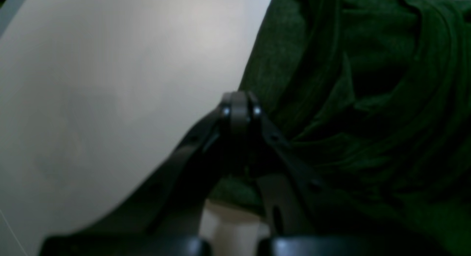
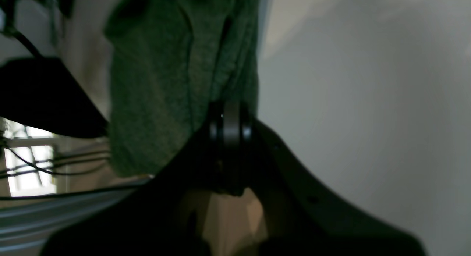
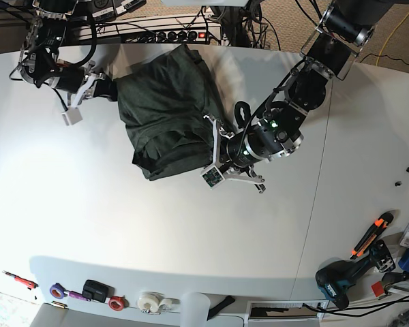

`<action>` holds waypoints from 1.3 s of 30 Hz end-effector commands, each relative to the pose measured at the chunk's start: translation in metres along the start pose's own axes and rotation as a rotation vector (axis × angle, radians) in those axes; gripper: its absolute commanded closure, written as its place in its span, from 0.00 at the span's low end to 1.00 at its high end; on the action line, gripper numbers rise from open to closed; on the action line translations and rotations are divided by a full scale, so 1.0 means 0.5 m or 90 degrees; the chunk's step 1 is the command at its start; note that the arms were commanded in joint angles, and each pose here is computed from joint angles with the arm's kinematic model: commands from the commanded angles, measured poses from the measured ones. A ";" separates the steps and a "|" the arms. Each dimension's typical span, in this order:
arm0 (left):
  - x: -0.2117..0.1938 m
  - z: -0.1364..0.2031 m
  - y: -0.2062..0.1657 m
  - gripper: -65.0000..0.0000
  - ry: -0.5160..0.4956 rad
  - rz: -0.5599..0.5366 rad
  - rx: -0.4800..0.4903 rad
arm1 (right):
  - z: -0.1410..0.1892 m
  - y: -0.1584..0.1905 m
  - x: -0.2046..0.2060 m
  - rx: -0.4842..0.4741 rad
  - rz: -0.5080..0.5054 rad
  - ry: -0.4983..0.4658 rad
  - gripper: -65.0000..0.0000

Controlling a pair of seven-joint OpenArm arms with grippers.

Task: Layout the t-shirt on the table in an organized manner, then fold the t-shirt properly
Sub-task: 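Grasp opposite sides of the folded shirt with both grippers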

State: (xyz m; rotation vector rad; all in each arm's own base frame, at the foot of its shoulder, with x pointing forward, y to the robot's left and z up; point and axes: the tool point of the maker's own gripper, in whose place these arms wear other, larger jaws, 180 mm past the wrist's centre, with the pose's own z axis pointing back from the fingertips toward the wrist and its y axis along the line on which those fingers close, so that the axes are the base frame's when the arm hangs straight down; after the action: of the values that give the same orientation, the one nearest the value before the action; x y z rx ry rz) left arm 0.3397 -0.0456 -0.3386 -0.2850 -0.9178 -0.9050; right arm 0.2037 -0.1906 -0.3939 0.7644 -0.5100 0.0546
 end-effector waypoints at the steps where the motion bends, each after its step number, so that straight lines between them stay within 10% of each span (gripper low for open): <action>1: 0.038 0.006 0.014 1.00 -0.037 -0.007 0.009 | 0.004 0.010 0.000 0.000 0.021 0.012 1.00; 21: 0.039 0.006 0.014 1.00 -0.039 -0.007 0.009 | 0.020 0.059 0.004 -0.072 0.205 0.090 1.00; 29: 0.039 0.006 0.013 1.00 -0.039 -0.008 0.009 | 0.128 0.001 0.090 -0.158 0.170 -0.038 0.72; 34: 0.040 0.006 0.015 1.00 -0.040 -0.010 0.012 | 0.147 0.110 0.169 0.024 0.130 -0.233 0.72; 39: 0.035 0.010 0.065 1.00 -0.027 -0.022 0.097 | 0.064 0.169 0.141 0.111 0.080 -0.246 0.72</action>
State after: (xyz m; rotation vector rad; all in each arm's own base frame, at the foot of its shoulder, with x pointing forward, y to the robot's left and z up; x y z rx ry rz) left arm 0.3578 -0.0279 -0.3353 -0.1507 -0.9665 -0.8592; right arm 0.2255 -0.1565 -0.3036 0.9077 -0.8698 0.0530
